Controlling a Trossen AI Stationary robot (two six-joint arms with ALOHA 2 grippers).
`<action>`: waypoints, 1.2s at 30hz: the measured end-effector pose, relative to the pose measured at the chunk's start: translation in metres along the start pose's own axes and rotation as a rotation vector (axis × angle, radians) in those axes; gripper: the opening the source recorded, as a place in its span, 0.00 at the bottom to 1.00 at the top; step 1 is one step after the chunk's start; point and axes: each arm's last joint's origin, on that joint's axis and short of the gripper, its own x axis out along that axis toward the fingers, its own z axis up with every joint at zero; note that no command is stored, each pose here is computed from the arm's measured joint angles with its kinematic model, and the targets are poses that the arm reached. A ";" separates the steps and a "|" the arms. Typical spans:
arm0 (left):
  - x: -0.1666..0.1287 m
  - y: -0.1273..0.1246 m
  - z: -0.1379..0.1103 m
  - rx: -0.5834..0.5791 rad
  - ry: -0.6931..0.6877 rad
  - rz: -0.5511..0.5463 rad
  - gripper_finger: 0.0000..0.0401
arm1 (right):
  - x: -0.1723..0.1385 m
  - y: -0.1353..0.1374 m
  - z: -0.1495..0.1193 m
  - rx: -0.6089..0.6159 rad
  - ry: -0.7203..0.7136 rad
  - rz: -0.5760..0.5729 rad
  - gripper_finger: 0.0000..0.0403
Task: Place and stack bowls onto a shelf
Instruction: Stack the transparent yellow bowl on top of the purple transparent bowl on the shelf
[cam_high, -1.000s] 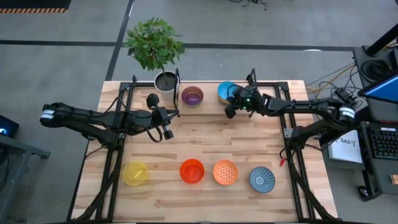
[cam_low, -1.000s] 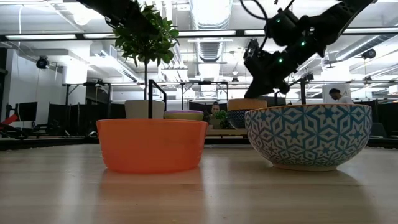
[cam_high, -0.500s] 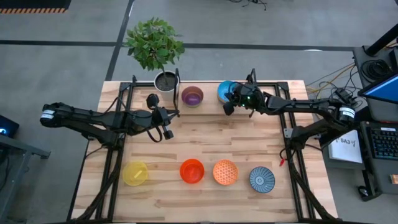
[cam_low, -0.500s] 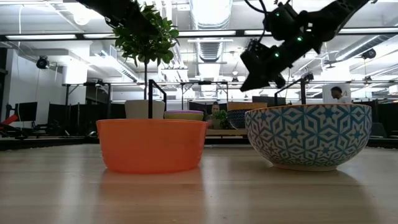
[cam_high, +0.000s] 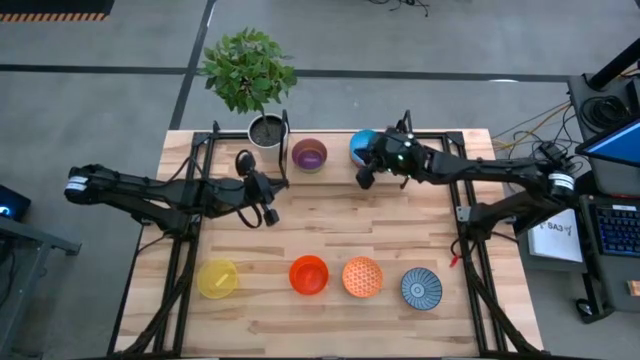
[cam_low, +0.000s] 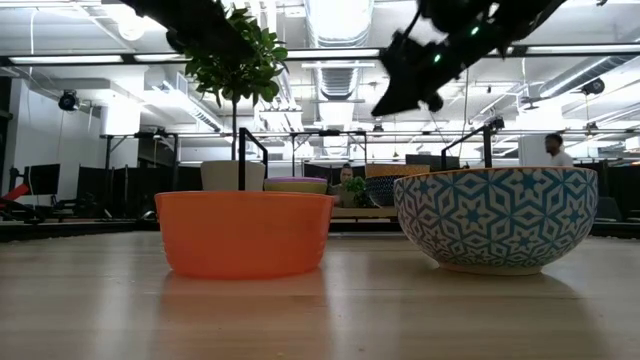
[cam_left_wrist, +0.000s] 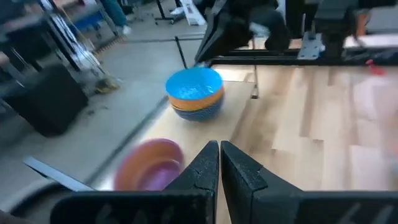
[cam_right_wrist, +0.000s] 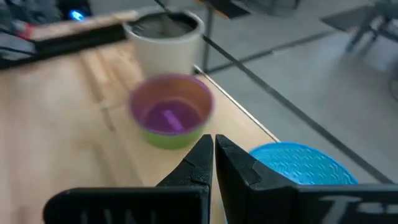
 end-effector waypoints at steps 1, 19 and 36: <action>0.000 -0.001 0.000 -0.034 0.004 -0.026 0.00 | -0.006 0.004 0.001 -0.004 -0.014 0.018 0.02; 0.019 -0.067 -0.009 -0.414 0.277 -0.451 0.00 | -0.079 0.085 -0.020 -0.234 -0.094 0.292 0.02; -0.032 -0.147 -0.019 -0.330 1.176 -0.100 0.00 | -0.079 0.090 -0.016 -0.217 -0.141 0.307 0.02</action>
